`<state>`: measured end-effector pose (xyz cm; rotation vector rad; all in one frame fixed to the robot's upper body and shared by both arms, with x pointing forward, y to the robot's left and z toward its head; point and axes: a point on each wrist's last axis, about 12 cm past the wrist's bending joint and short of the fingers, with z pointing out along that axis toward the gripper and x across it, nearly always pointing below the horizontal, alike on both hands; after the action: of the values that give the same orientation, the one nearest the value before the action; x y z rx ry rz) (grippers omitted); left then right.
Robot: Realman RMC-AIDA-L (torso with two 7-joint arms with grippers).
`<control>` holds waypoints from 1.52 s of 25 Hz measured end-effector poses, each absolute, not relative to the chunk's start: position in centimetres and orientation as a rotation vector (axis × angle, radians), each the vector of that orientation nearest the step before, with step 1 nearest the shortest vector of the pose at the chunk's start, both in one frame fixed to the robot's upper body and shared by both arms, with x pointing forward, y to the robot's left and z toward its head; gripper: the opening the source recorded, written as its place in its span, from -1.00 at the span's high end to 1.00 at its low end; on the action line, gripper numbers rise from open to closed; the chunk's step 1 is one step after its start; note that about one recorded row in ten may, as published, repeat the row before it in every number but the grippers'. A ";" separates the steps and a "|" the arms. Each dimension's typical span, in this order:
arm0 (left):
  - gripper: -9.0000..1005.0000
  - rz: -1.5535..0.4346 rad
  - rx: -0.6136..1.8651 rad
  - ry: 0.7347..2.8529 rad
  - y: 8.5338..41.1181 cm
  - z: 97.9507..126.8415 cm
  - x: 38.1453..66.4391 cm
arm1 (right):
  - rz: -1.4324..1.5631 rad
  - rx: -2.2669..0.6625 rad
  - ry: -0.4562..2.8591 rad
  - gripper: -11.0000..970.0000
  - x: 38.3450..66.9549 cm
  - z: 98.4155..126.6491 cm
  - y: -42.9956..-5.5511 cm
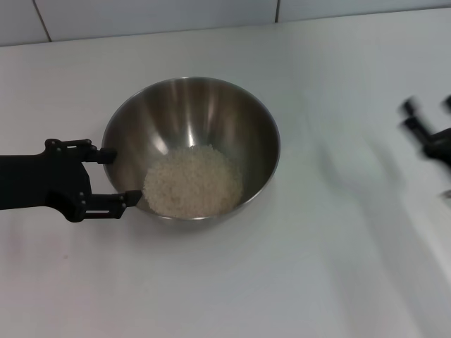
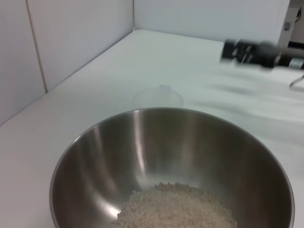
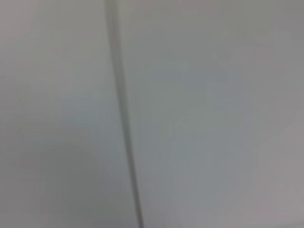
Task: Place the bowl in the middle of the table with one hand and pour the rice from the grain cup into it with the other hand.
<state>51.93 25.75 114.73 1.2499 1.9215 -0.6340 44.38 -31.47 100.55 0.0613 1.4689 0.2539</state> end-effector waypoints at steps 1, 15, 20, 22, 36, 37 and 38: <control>-0.59 -0.634 1.250 1.921 25.7 114.7 51.9 | 0.282 0.079 1.422 -0.58 44.1 101.2 -32.4; -0.59 -0.630 1.254 1.917 25.7 114.8 52.0 | 0.772 -0.921 1.588 -0.66 53.4 111.8 -32.2; -0.59 -0.625 1.258 1.924 25.7 114.7 52.0 | 0.784 -1.124 1.764 -0.66 55.3 113.5 -29.8; -0.59 -0.621 1.261 1.930 25.8 114.6 52.0 | 0.759 -1.183 1.795 -0.66 55.4 114.0 -29.2; -0.59 -0.624 1.257 1.936 25.7 114.6 52.0 | 0.725 -1.203 1.829 -0.66 55.3 113.8 -28.9; -0.59 -0.624 1.258 1.935 25.7 114.6 52.1 | 0.725 -1.201 1.830 -0.66 55.3 113.7 -28.9; -0.59 -0.624 1.259 1.934 25.6 114.6 52.1 | 0.725 -1.199 1.832 -0.66 55.2 113.7 -29.0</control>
<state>52.08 25.64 114.65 1.2588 1.9344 -0.6238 55.20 -28.97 113.70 -1.1992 1.8321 0.7248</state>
